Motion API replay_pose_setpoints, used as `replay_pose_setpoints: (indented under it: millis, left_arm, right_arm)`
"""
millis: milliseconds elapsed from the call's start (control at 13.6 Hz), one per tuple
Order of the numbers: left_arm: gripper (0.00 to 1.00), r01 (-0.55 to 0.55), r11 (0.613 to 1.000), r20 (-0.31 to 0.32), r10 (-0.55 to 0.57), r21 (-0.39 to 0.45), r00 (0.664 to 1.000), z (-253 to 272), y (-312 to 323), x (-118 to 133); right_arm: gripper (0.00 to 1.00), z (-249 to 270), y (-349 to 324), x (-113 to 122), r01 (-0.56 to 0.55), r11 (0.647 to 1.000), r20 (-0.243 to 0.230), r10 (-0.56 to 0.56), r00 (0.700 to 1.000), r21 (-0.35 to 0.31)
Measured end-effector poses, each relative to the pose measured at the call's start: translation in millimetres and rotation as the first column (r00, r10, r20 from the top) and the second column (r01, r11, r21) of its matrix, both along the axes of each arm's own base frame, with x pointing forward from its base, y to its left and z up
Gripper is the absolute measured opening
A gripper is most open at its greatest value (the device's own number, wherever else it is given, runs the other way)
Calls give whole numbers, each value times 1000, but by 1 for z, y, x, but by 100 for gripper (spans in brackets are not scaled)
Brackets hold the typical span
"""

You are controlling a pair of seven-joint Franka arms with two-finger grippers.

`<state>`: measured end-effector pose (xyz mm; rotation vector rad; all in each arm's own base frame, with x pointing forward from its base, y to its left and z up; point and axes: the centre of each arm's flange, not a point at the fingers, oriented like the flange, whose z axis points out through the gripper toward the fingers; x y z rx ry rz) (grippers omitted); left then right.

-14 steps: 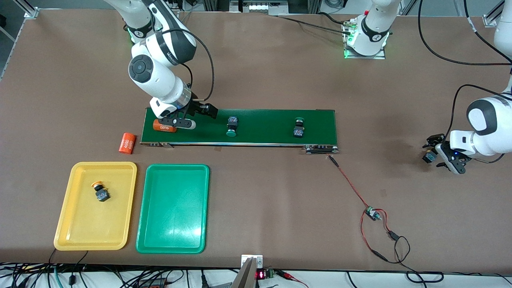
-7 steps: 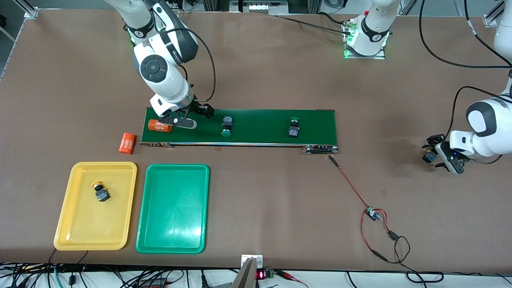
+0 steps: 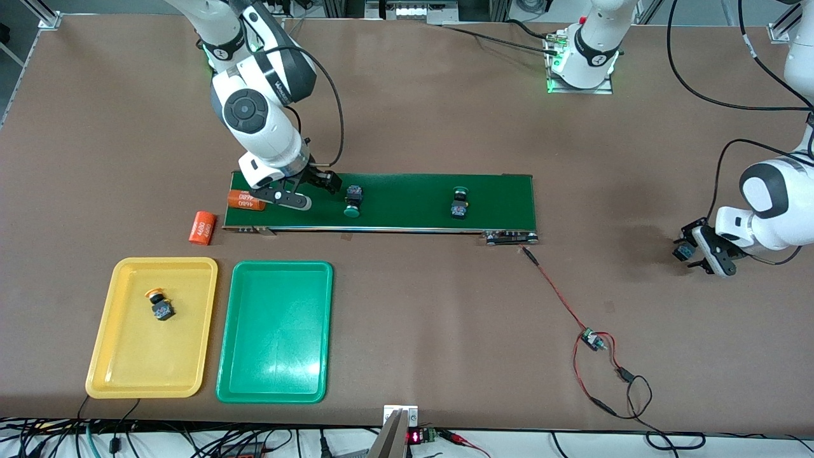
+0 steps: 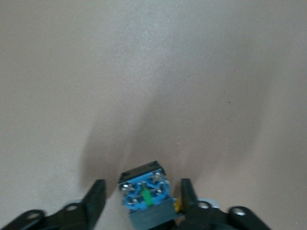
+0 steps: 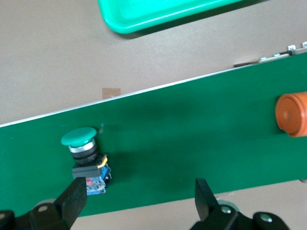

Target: Sort buttons by color to trays

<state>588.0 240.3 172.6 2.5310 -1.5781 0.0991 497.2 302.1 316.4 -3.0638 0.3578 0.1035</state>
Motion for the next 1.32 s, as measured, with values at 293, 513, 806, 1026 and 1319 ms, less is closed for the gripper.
replay_pose_setpoints:
  millis: [293, 513, 806, 1026, 1319]
  left_arm:
    - [41, -3, 1000, 15, 3, 6, 1000, 5, 6, 2]
    - [41, -1, 1000, 27, 0, 21, 1000, 37, -7, 14]
    - [41, -110, 991, -78, 117, 80, 990, 117, -92, 29]
    - [41, -208, 967, -92, 223, 147, 970, 166, -182, 35]
    - [41, -364, 906, -96, 391, 218, 915, 198, -269, 24]
  right_arm:
    - [100, -16, 16, 5, -99, 995, 3, 99, 995, -20]
    - [100, -16, 18, 5, -142, 990, 5, 142, 990, -18]
    - [100, -17, 17, 6, -143, 990, 2, 143, 990, -19]
    - [100, -29, 15, 6, -141, 990, -22, 141, 990, -22]
    - [100, -53, 11, 6, -135, 991, -57, 133, 989, -24]
